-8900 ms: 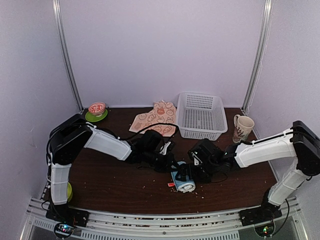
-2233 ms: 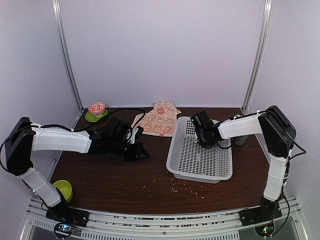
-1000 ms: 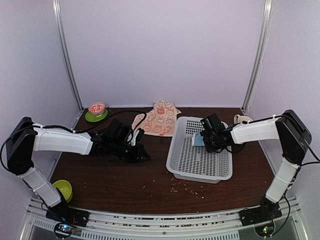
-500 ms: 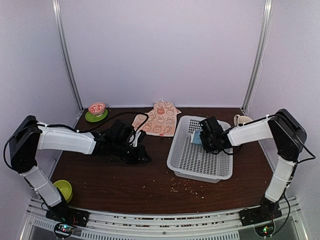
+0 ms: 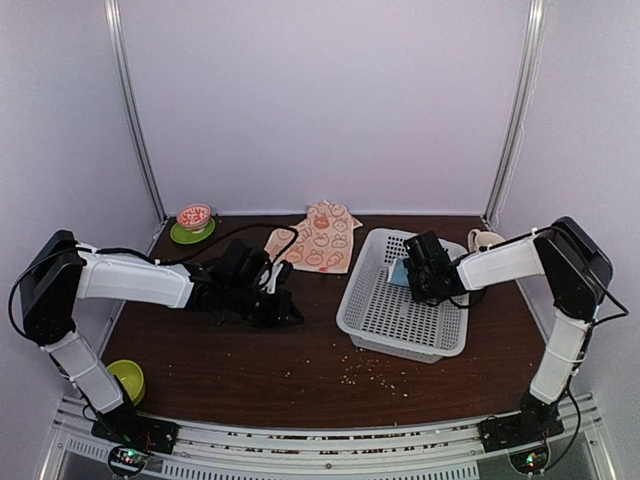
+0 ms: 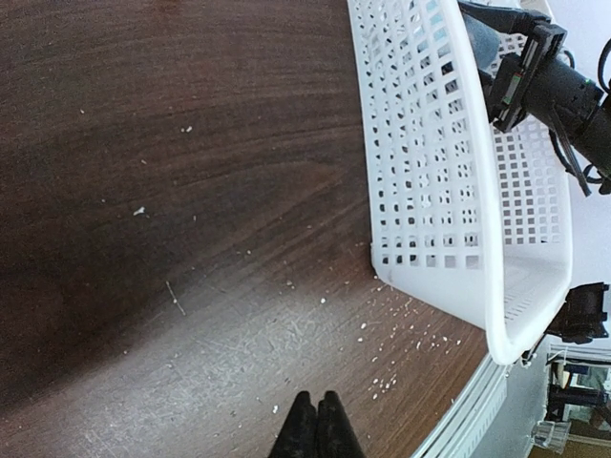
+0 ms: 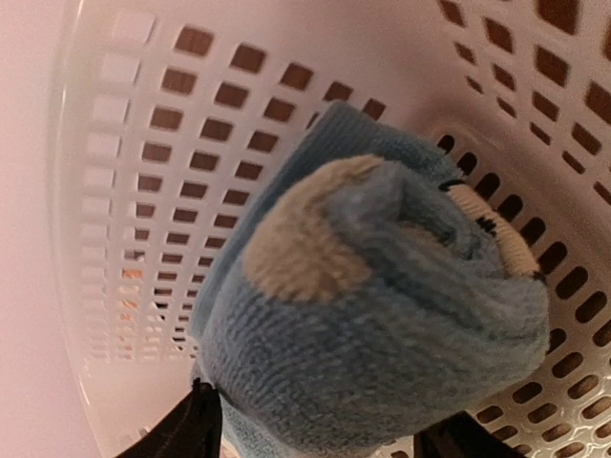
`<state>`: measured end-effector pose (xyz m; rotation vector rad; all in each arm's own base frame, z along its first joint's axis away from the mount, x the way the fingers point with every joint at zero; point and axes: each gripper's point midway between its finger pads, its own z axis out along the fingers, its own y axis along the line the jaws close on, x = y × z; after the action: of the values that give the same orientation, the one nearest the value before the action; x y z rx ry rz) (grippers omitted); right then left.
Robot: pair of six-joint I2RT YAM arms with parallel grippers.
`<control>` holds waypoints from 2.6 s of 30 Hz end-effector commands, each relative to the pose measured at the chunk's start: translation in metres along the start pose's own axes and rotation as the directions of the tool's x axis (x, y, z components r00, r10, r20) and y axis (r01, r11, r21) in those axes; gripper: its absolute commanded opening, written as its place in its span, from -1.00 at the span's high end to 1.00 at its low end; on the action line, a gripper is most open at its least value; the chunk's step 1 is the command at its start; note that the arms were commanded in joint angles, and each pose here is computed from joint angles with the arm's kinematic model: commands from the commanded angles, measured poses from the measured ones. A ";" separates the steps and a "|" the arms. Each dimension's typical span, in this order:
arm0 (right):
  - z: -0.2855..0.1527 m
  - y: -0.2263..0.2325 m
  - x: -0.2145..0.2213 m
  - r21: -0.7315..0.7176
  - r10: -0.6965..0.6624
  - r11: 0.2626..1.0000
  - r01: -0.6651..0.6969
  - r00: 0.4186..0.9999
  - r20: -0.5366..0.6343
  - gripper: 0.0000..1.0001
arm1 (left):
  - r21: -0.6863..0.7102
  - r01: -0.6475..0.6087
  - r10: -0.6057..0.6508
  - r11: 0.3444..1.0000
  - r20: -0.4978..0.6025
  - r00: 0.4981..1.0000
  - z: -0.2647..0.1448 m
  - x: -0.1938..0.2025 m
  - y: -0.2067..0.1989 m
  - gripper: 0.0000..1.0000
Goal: Roll the towels
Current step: Adjust the towel in the bin.
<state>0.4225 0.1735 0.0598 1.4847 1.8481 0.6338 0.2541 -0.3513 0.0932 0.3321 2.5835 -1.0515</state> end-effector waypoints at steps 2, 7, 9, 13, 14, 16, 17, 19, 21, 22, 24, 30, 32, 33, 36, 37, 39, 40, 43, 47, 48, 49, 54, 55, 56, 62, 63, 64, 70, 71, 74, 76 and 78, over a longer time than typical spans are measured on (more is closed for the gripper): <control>-0.014 0.015 -0.005 0.003 -0.074 0.997 0.074 0.997 -0.010 -0.52 | 0.038 -0.034 0.032 0.999 0.027 0.999 -0.001 -0.011 -0.014 0.93; -0.036 0.026 -0.007 0.027 -0.190 0.981 0.191 0.981 -0.047 -0.67 | 0.034 -0.049 0.048 0.998 0.030 0.998 -0.002 -0.013 -0.015 0.93; -0.045 0.029 -0.009 0.026 -0.232 0.972 0.234 0.971 -0.061 -0.69 | 0.035 -0.054 0.053 0.998 0.032 0.998 -0.002 -0.015 -0.017 0.93; -0.066 0.043 -0.019 0.024 -0.355 0.934 0.357 0.932 -0.073 -0.69 | 0.038 -0.071 0.069 0.997 0.041 0.997 -0.003 -0.019 -0.020 0.93; -0.072 0.046 -0.025 0.037 -0.412 0.909 0.415 0.909 -0.065 -0.68 | 0.032 -0.079 0.077 0.996 0.043 0.996 -0.003 -0.021 -0.021 0.94; -0.078 0.054 -0.039 0.063 -0.493 0.867 0.494 0.869 -0.041 -0.67 | 0.020 -0.095 0.094 0.995 0.053 0.994 -0.004 -0.027 -0.022 0.93; -0.078 0.054 -0.046 0.091 -0.523 0.847 0.524 0.851 -0.034 -0.67 | 0.016 -0.103 0.102 0.995 0.054 0.993 -0.003 -0.029 -0.023 0.93; -0.069 0.053 -0.051 0.108 -0.555 0.823 0.558 0.830 -0.062 -0.68 | 0.020 -0.116 0.114 0.993 0.060 0.992 -0.002 -0.035 -0.028 0.94; -0.056 0.047 -0.050 0.117 -0.559 0.812 0.571 0.820 -0.124 -0.68 | 0.034 -0.119 0.117 0.992 0.061 0.991 0.001 -0.040 -0.033 0.93; -0.049 0.043 -0.049 0.125 -0.562 0.805 0.580 0.813 -0.150 -0.69 | 0.037 -0.122 0.120 0.992 0.058 0.991 0.002 -0.041 -0.035 0.93; -0.040 0.035 -0.048 0.154 -0.570 0.788 0.596 0.801 -0.180 -0.69 | 0.043 -0.122 0.119 0.992 0.055 0.991 0.004 -0.042 -0.037 0.93; -0.030 0.014 -0.058 0.225 -0.586 0.758 0.613 0.790 -0.180 -0.68 | 0.030 -0.134 0.132 0.991 0.055 0.990 0.007 -0.044 -0.034 0.93; -0.026 0.010 -0.058 0.239 -0.583 0.753 0.613 0.790 -0.187 -0.67 | 0.037 -0.136 0.134 0.990 0.052 0.990 0.010 -0.045 -0.035 0.93; -0.025 0.009 -0.057 0.243 -0.582 0.752 0.613 0.790 -0.192 -0.67 | 0.041 -0.135 0.133 0.990 0.050 0.990 0.011 -0.045 -0.036 0.93; -0.019 0.002 -0.054 0.263 -0.571 0.750 0.607 0.795 -0.206 -0.64 | 0.051 -0.135 0.133 0.990 0.044 0.990 0.014 -0.044 -0.037 0.93; -0.016 0.000 -0.052 0.265 -0.564 0.753 0.603 0.798 -0.212 -0.63 | 0.055 -0.136 0.134 0.989 0.045 0.990 0.013 -0.045 -0.038 0.93; -0.011 -0.003 -0.048 0.262 -0.550 0.760 0.594 0.804 -0.226 -0.57 | 0.057 -0.137 0.134 0.989 0.044 0.990 0.013 -0.044 -0.038 0.93; -0.009 -0.004 -0.046 0.256 -0.545 0.766 0.590 0.807 -0.228 -0.52 | 0.058 -0.137 0.134 0.989 0.046 0.990 0.012 -0.044 -0.038 0.93; -0.005 0.001 -0.040 0.216 -0.526 0.794 0.568 0.821 -0.223 -0.29 | 0.057 -0.136 0.134 0.989 0.046 0.990 0.011 -0.042 -0.037 0.93; -0.003 0.011 -0.033 0.165 -0.505 0.823 0.544 0.833 -0.225 -0.13 | 0.062 -0.131 0.128 0.989 0.045 0.991 0.012 -0.040 -0.036 0.93; -0.002 0.013 -0.030 0.155 -0.500 0.828 0.538 0.835 -0.228 -0.12 | 0.063 -0.128 0.125 0.990 0.043 0.991 0.013 -0.039 -0.035 0.93; -0.001 0.014 -0.028 0.149 -0.495 0.833 0.533 0.838 -0.230 -0.10 | 0.064 -0.125 0.123 0.990 0.043 0.992 0.013 -0.039 -0.035 0.93; 0.006 0.019 -0.019 0.131 -0.481 0.845 0.518 0.844 -0.235 -0.07 | 0.065 -0.118 0.116 0.991 0.036 0.993 0.015 -0.036 -0.033 0.93; 0.007 0.020 -0.017 0.127 -0.477 0.848 0.514 0.846 -0.237 -0.07 | 0.063 -0.116 0.114 0.991 0.034 0.993 0.015 -0.036 -0.032 0.93; 0.009 0.021 -0.015 0.122 -0.474 0.851 0.511 0.847 -0.239 -0.07 | 0.062 -0.115 0.113 0.991 0.033 0.993 0.016 -0.035 -0.032 0.93; 0.014 0.028 0.008 0.080 -0.477 0.853 0.516 0.833 -0.282 -0.08 | 0.050 -0.109 0.108 0.993 0.025 0.994 0.016 -0.032 -0.027 0.94; 0.013 0.031 0.010 0.072 -0.481 0.852 0.519 0.829 -0.284 -0.12 | 0.048 -0.109 0.108 0.993 0.024 0.994 0.016 -0.032 -0.027 0.93; 0.012 0.032 0.010 0.070 -0.483 0.851 0.521 0.828 -0.286 -0.18 | 0.046 -0.109 0.108 0.993 0.027 0.994 0.015 -0.033 -0.027 0.94; -0.020 0.058 -0.003 0.026 -0.524 0.836 0.548 0.813 -0.255 -0.66 | 0.013 -0.117 0.116 0.993 0.040 0.992 0.008 -0.034 -0.024 0.93; -0.027 0.061 -0.005 0.018 -0.539 0.827 0.562 0.803 -0.255 -0.71 | 0.007 -0.122 0.122 0.992 0.043 0.992 0.006 -0.034 -0.024 0.93; -0.055 0.073 -0.016 -0.004 -0.585 0.798 0.602 0.774 -0.242 -0.77 | -0.018 -0.139 0.140 0.990 0.056 0.989 -0.001 -0.038 -0.023 0.91; -0.075 0.081 -0.024 -0.030 -0.614 0.781 0.623 0.759 -0.218 -0.78 | -0.034 -0.147 0.149 0.988 0.062 0.987 -0.006 -0.039 -0.023 0.90; -0.098 0.086 -0.035 -0.049 -0.656 0.750 0.660 0.731 -0.191 -0.79 | -0.047 -0.152 0.155 0.987 0.070 0.985 -0.011 -0.041 -0.023 0.90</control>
<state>0.4277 0.1765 0.1363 0.8202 2.4012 0.4405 0.2788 -0.3700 0.1091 0.4463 2.5295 -0.9804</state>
